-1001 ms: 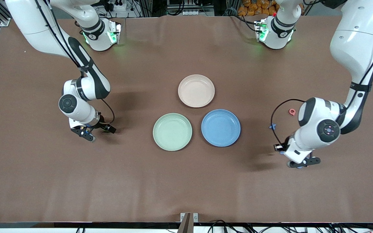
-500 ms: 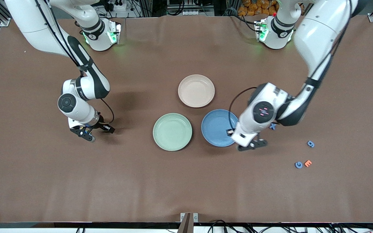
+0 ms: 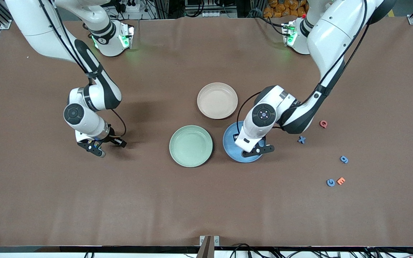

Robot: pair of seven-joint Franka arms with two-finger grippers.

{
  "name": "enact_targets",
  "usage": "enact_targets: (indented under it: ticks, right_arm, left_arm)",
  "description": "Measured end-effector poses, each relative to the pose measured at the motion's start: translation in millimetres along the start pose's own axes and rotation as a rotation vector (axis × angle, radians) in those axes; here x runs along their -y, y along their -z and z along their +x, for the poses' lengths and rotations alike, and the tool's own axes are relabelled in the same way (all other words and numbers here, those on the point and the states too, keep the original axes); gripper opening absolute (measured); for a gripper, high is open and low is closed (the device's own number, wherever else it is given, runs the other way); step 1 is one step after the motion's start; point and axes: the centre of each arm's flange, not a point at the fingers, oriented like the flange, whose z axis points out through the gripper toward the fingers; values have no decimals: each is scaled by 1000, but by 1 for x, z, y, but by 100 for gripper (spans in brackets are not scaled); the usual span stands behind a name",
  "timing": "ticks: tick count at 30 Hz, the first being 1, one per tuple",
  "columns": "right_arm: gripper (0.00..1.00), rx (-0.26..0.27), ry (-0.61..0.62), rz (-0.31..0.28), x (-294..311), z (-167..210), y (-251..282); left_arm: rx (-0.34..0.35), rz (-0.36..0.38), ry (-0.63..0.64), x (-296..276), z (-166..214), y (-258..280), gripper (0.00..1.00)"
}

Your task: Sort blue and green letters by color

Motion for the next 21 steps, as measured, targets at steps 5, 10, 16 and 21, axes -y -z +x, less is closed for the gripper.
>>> enact_targets:
  ticks: [5,10,16,21]
  right_arm:
    - [41,-12,-6,8,-1,6,6]
    - [36,-19,-18,10,-4,16,19]
    - [36,-22,-23,10,-5,22,31]
    - [36,-28,-21,15,-2,25,36]
  left_arm:
    - [3,2,5,3,2,-2,60]
    - [3,3,11,7,6,-3,81]
    - [3,21,16,26,18,-6,100]
    - [3,35,-16,69,43,-4,100]
